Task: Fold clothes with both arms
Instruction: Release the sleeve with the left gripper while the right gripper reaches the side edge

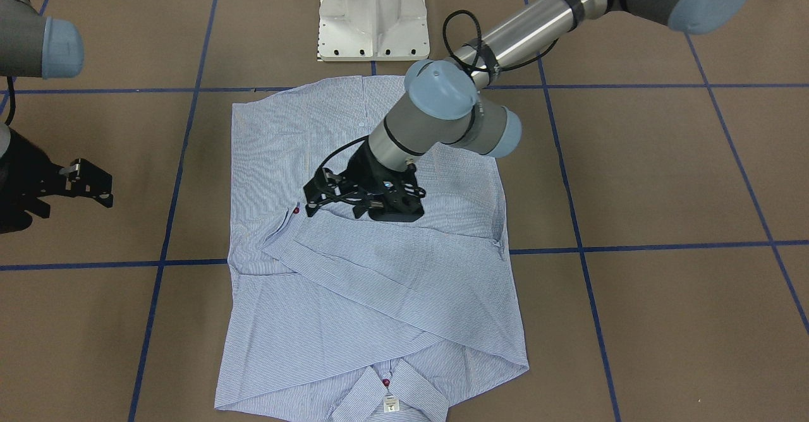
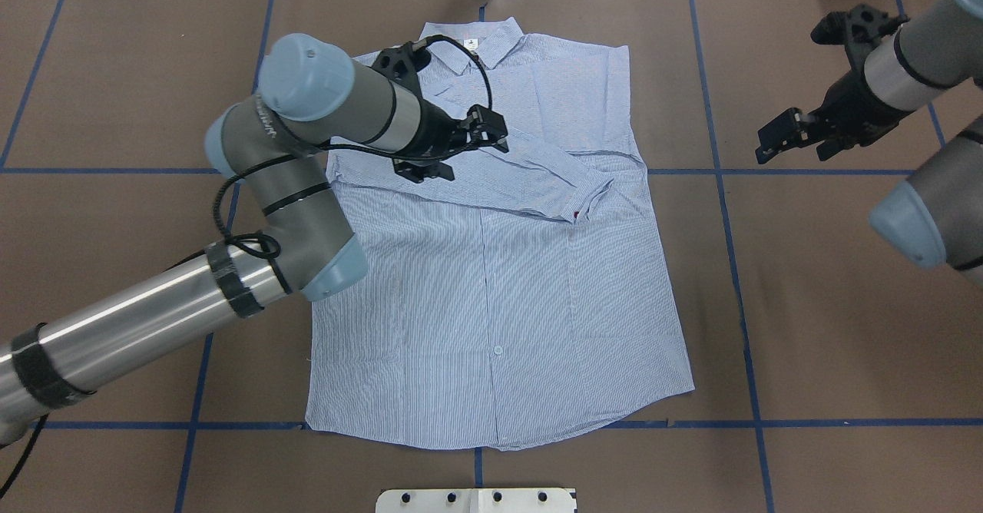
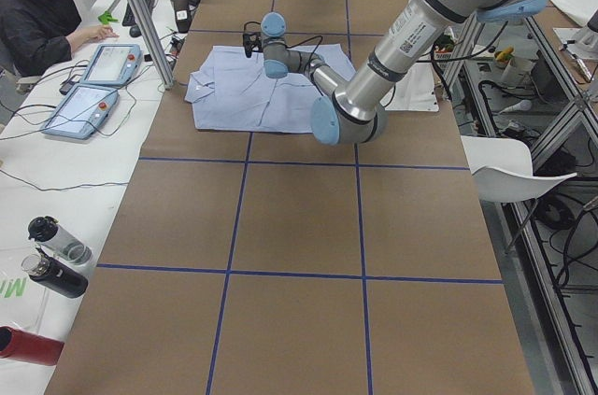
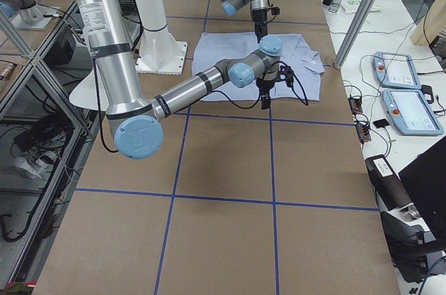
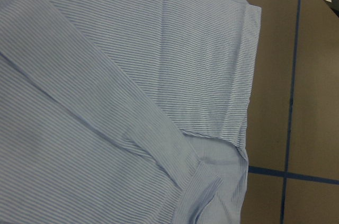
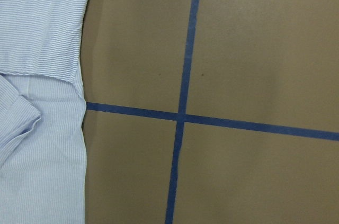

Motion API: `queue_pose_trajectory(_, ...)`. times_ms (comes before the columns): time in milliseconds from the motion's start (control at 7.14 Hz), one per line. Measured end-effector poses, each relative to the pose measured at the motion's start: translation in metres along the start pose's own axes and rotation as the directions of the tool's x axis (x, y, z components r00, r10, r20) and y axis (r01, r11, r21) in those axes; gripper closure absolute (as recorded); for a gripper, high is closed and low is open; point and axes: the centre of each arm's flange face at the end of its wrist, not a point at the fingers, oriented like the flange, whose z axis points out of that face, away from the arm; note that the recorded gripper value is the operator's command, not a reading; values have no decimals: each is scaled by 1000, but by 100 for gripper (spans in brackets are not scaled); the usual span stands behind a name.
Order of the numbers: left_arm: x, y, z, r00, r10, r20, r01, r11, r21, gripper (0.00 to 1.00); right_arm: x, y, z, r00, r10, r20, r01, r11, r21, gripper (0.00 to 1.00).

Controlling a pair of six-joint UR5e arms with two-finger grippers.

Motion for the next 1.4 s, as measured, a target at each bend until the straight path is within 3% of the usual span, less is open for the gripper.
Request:
queue_pose_trajectory(140,-14,4,-32,999,24,46,-24,1000,3,2,-9,28,15,998,34,49,-34,999,9,0)
queue_pose_trajectory(420,-31,26,-89,989,76,126,-76,997,0,2,-46,80,44,994,80,77,-80,997,-6,0)
queue_pose_trajectory(700,-52,39,-117,983,96,156,-97,995,-2,2,-98,145,75,993,102,60,-100,995,-26,0)
queue_pose_trajectory(981,-62,37,-122,979,109,171,-111,994,3,2,-134,196,106,994,109,30,-107,993,-52,2)
queue_pose_trajectory(1401,-64,36,-119,978,113,177,-115,993,2,4,-144,232,133,991,126,-51,-130,986,-101,5)
